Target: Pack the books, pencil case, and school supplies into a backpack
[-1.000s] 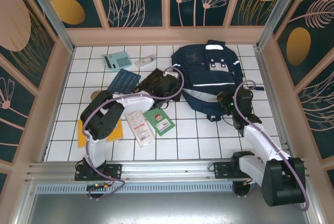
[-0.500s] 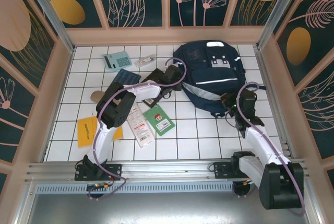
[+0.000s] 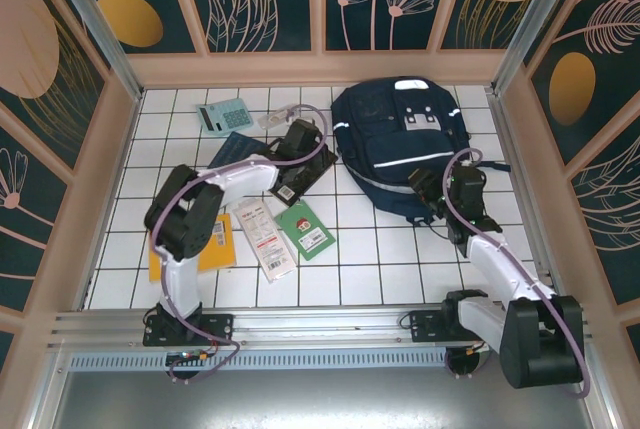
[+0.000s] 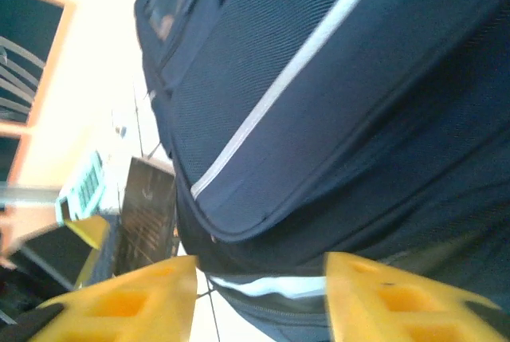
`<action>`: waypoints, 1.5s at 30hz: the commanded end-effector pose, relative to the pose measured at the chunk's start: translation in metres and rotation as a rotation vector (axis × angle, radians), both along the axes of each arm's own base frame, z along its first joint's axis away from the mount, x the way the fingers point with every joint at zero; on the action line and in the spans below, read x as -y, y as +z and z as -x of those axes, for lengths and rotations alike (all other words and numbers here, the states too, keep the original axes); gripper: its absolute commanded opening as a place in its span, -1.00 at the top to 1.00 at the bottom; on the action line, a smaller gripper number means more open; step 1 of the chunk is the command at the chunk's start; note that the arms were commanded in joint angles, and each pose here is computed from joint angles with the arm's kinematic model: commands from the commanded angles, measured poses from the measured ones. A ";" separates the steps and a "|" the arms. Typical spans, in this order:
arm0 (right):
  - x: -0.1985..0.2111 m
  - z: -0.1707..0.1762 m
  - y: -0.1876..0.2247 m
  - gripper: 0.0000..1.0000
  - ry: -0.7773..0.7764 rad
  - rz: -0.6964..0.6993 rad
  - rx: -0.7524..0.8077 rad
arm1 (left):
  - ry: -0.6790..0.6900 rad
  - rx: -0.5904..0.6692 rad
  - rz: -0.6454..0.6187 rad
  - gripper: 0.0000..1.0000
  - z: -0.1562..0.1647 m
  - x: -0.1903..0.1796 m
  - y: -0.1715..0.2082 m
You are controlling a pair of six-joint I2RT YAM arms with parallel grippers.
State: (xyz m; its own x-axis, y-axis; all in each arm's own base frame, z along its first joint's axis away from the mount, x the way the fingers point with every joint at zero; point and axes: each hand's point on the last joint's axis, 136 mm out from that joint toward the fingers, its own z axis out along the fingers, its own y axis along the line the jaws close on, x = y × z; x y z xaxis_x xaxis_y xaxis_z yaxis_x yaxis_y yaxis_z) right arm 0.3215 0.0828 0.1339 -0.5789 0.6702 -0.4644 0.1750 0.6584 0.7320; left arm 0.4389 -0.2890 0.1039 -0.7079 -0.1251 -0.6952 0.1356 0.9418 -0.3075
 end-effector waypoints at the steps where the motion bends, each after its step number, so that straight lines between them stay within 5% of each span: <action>1: -0.022 -0.012 0.036 -0.20 0.077 0.090 0.139 | 0.025 0.061 0.031 -0.39 0.015 -0.013 0.029; 4: -0.042 -0.009 0.044 -0.27 0.137 0.134 0.179 | 0.083 0.100 -0.003 -0.86 0.023 -0.035 0.033; 6: -0.053 -0.008 0.046 -0.28 0.164 0.149 0.195 | 0.128 0.129 -0.045 -0.97 0.023 -0.051 0.029; 23: -0.178 -0.012 -0.005 -0.35 0.380 0.140 0.137 | 0.091 -0.068 0.137 -0.81 -0.037 -0.094 -0.045; 37: -0.233 -0.054 -0.060 -0.38 0.374 0.157 0.013 | 0.146 -0.178 0.039 -0.78 -0.018 -0.120 -0.082; 45: -0.243 -0.078 -0.088 -0.38 0.386 0.135 -0.047 | 0.046 -0.229 0.194 -0.50 0.003 -0.095 -0.078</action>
